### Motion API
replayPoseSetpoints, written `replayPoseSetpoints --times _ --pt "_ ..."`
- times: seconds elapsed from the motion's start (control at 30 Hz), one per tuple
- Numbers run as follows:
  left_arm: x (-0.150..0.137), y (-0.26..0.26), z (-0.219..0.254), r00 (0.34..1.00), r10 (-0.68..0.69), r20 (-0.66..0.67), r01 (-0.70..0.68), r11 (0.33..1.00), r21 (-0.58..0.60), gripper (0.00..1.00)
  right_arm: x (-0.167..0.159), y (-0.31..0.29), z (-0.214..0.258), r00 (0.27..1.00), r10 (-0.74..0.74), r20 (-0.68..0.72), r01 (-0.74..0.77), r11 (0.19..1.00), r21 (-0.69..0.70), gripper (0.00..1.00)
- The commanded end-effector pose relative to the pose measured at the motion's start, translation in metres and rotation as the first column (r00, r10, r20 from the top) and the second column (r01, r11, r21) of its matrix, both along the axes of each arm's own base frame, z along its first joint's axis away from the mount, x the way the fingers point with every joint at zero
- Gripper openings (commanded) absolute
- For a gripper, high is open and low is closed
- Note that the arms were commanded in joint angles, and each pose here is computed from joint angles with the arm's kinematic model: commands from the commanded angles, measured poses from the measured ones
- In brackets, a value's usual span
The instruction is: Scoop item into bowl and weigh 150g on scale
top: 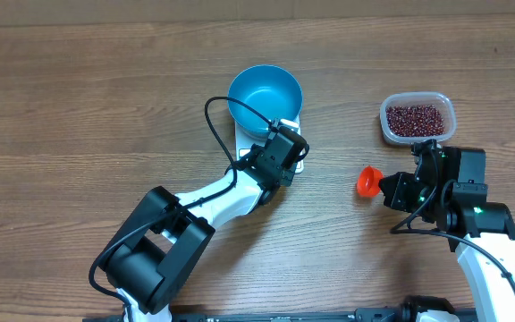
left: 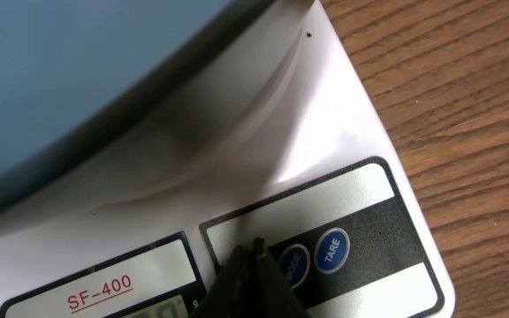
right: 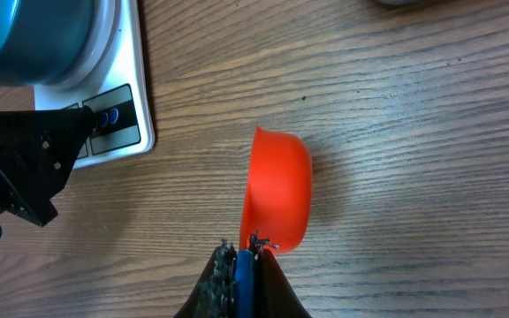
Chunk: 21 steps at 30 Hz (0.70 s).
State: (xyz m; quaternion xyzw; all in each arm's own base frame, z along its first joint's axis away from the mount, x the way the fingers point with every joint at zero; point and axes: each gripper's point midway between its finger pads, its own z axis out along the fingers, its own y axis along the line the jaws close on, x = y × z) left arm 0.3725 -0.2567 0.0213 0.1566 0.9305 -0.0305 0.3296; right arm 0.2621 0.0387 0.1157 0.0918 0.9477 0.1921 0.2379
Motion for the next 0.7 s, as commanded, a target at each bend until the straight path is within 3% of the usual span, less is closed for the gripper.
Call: replayPoseSetpoints --times 0.0,0.37,0.67 --pt "-0.007 0.002 -0.021 0.999 -0.024 -0.048 0.026 0.999 0.036 0.04 0.008 -0.001 0.017 0.998 0.006 0.056 -0.006 1.000 -0.001 0.04" --pt "-0.020 0.002 -0.010 0.994 -0.052 -0.093 0.054 0.998 0.020 0.04 0.009 -0.001 0.017 0.998 0.006 0.059 -0.006 1.000 -0.002 0.04" --pt "-0.034 0.012 0.054 0.997 -0.055 -0.057 0.054 0.998 -0.019 0.04 0.009 -0.001 0.017 0.998 0.006 0.061 -0.006 1.000 -0.002 0.04"
